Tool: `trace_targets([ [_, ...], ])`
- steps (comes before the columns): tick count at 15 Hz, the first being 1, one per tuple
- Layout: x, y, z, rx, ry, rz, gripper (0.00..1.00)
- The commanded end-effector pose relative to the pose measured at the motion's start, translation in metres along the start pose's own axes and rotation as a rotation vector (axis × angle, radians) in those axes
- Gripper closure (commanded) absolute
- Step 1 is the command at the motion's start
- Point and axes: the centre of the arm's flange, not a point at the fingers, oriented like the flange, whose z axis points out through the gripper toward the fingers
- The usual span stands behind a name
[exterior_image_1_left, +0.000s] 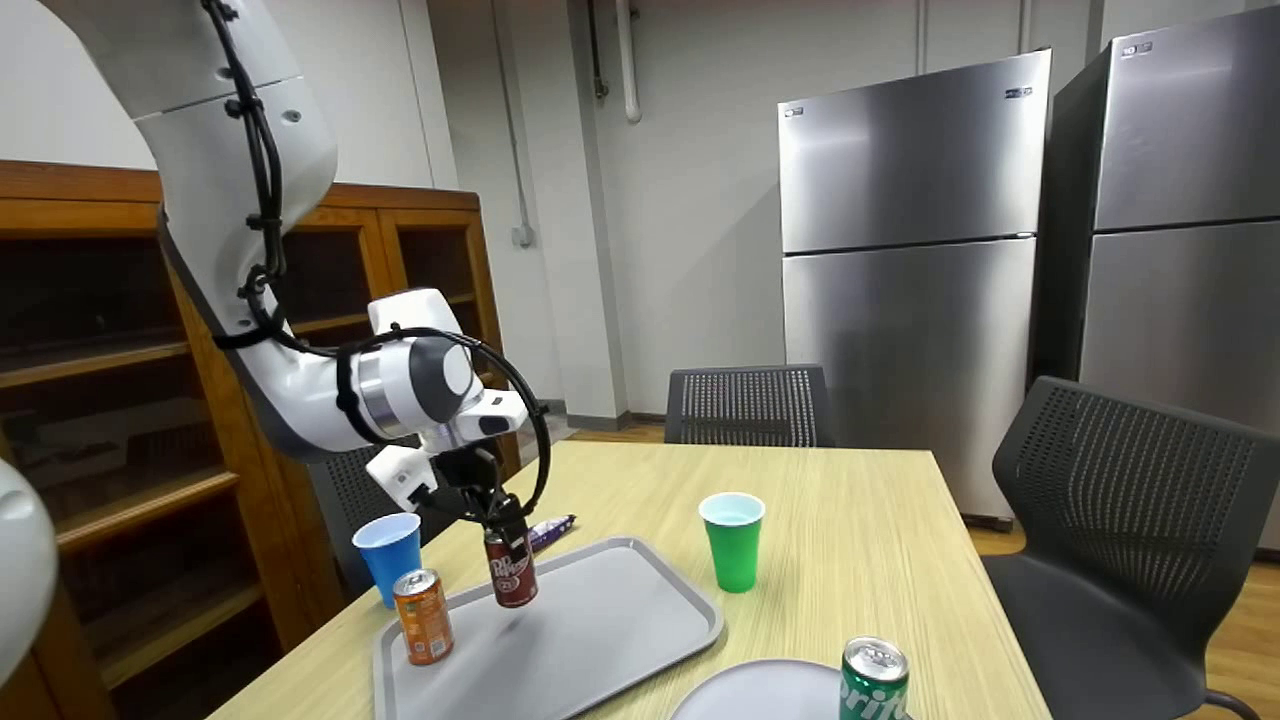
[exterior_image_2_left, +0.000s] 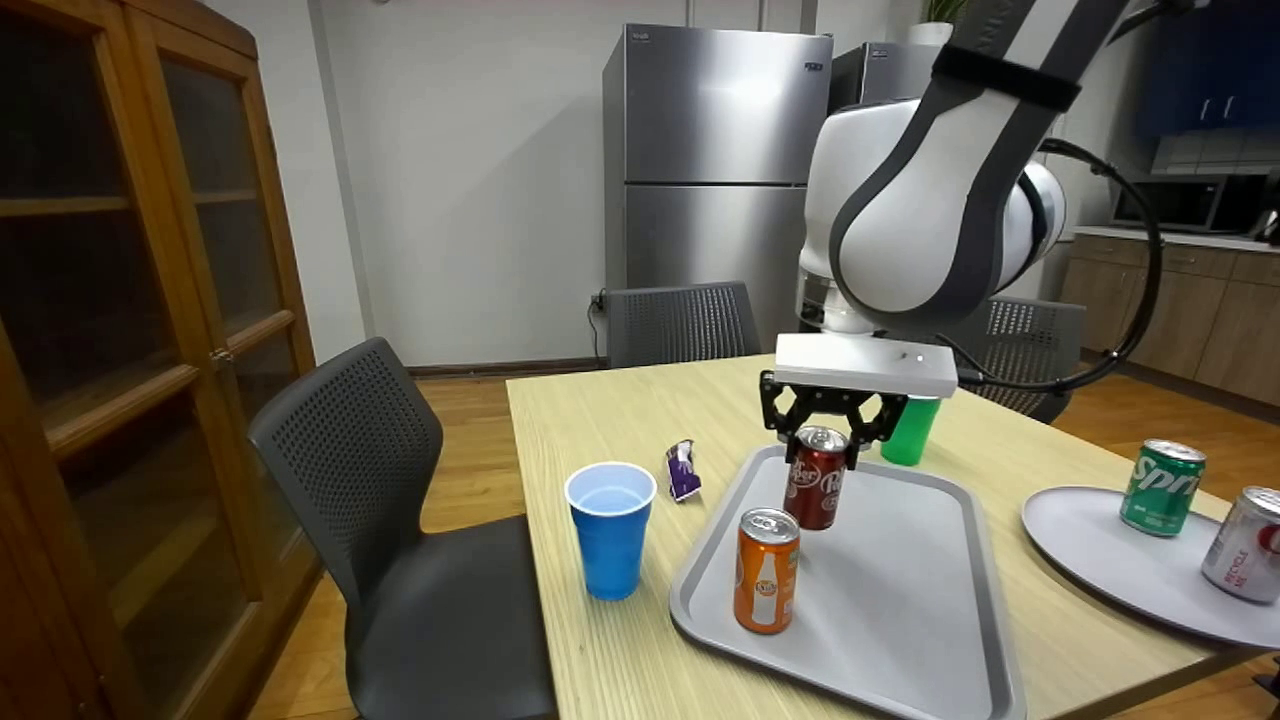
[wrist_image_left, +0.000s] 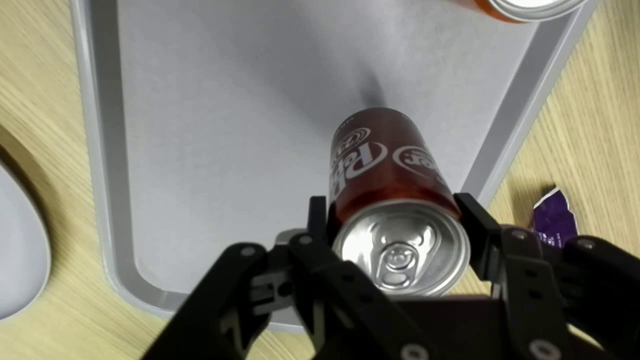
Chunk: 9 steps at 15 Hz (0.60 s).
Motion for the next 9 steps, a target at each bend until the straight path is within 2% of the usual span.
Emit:
trace_targets([
  [1, -0.002, -0.018, -0.002, 0.016, 0.007, 0.012, 0.62],
  [9, 0.005, -0.033, 0.016, 0.015, 0.014, 0.015, 0.62],
])
